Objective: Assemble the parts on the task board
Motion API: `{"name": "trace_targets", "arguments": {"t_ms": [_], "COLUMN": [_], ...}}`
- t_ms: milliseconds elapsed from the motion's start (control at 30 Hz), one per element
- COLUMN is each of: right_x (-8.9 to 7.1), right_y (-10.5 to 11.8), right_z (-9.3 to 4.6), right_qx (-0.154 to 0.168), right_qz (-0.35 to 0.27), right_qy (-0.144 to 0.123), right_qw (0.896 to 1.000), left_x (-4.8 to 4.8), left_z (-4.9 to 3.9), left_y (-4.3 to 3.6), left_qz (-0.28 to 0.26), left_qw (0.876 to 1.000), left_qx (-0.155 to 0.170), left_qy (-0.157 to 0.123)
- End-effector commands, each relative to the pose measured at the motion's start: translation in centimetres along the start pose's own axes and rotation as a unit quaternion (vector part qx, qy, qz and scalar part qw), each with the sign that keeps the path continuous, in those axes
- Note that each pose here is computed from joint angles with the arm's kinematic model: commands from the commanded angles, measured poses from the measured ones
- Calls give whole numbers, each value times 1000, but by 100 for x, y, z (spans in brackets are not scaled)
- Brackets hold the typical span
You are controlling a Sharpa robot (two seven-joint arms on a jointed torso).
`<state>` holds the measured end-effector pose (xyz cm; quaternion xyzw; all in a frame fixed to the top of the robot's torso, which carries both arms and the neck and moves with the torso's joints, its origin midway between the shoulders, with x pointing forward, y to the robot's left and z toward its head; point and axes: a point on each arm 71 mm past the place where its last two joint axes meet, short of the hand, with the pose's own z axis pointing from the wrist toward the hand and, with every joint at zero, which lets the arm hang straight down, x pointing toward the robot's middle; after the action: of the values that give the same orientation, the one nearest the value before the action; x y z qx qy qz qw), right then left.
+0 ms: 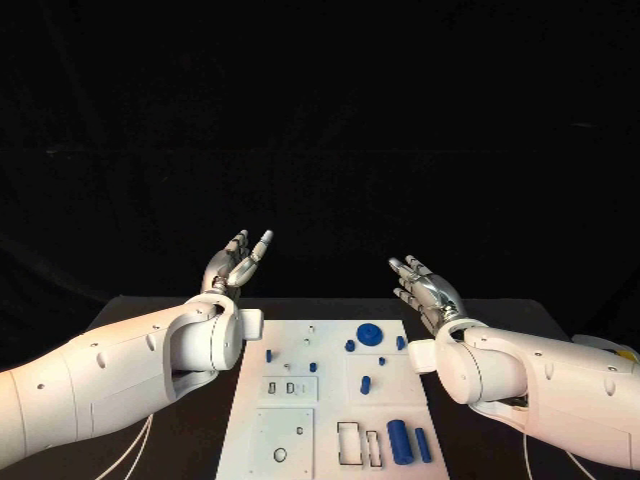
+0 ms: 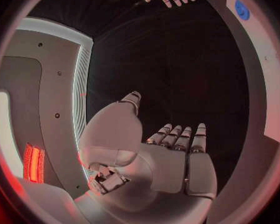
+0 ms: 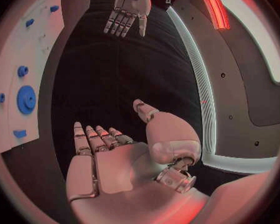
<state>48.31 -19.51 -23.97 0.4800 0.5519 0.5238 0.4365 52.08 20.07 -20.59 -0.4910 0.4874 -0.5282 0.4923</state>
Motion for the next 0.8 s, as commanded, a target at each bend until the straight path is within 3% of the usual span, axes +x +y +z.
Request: {"name": "trace_targets", "arguments": {"t_ms": [33,233,467,500,800], "right_x": [109,115,116,-113,-115], "right_y": [-13,-33,-37,61,116], "right_z": [41,99,117,225,242], "right_qx": [20,35,40,-67,-117], "right_qz": [44,54,57,-156,-311], "right_qy": [101,155,173,127,166], "right_qw": [994,986,982,977,928], "left_x": [54,54,54,-102,-121], "left_z": [19,19,19,12,-97], "left_y": [-24,-24,-24,-24,-85], "left_qz": [-34,-34,-34,-34,-9], "left_qw": [999,999,999,998,994], "left_qx": [8,8,8,7,17], "left_qy": [33,33,33,49,110]}}
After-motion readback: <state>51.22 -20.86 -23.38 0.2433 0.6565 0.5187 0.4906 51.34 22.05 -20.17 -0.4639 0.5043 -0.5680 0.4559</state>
